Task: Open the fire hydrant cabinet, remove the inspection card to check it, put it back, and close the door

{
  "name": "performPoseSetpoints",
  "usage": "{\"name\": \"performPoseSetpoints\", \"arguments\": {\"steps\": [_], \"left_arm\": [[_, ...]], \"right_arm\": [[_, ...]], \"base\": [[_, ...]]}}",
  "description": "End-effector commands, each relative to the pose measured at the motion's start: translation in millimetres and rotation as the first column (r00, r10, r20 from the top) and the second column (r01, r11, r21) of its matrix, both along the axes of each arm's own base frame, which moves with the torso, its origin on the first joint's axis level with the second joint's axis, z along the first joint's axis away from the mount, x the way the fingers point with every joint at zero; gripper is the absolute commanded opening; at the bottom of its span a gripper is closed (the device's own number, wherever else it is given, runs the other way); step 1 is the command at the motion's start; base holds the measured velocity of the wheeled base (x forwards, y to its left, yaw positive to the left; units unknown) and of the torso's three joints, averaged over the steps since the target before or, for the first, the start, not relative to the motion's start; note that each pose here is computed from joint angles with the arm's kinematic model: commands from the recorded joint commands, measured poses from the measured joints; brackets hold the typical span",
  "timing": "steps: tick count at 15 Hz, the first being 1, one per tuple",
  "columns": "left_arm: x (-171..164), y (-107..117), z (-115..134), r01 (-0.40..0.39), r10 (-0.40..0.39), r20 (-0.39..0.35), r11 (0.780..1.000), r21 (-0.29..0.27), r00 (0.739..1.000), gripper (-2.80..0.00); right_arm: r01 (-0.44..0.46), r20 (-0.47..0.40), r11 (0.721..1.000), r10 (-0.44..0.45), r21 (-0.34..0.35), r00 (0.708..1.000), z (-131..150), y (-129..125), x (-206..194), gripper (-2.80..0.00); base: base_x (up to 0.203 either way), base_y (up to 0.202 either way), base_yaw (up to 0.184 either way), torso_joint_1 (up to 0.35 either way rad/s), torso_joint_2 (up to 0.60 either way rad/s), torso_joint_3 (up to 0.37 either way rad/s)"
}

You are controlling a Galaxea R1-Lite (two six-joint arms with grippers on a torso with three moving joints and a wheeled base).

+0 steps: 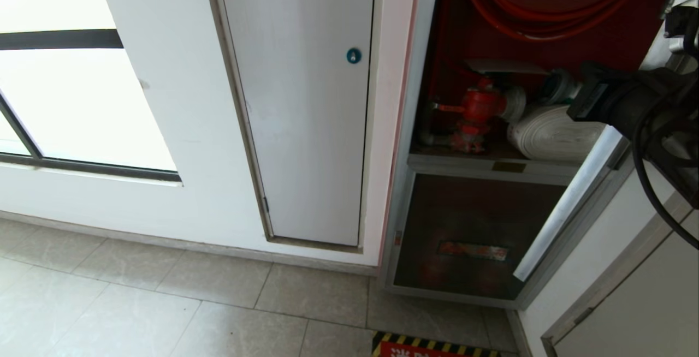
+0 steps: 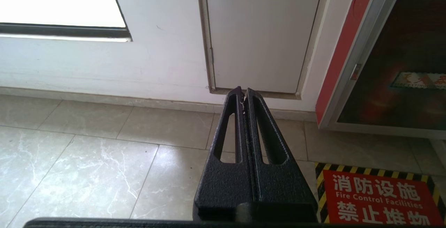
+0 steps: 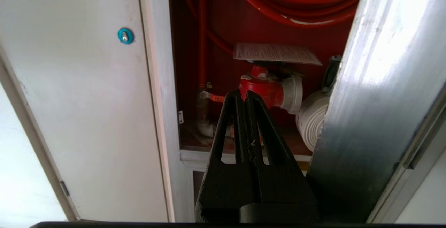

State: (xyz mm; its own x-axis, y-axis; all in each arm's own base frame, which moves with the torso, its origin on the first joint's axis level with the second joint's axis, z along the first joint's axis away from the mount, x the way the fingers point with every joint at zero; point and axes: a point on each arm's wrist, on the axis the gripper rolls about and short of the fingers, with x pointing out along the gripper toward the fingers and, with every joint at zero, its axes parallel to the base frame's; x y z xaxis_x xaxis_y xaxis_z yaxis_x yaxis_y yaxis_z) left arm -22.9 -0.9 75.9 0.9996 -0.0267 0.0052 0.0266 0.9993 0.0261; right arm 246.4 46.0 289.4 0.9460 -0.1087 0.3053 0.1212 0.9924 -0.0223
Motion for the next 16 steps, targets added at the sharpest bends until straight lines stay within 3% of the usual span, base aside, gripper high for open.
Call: {"name": "performPoseSetpoints", "arguments": {"steps": [1, 16], "left_arm": [[0, 0, 0, -0.001, 0.001, -0.001, 1.000, 0.000, 1.000, -2.80], [0, 0, 0, -0.001, 0.001, -0.001, 1.000, 0.000, 1.000, -2.80]], "right_arm": [[0.027, 0.024, 1.000, -0.027, 0.003, 0.999, 5, -8, -10, -2.80], [0.207, -0.012, 0.978, -0.207, -0.014, 0.978, -11, -52, -41, -2.80]], "base": [[0.000, 0.000, 0.000, 0.000, 0.00, 0.000], [0.000, 0.000, 0.000, 0.000, 0.00, 0.000]]}}
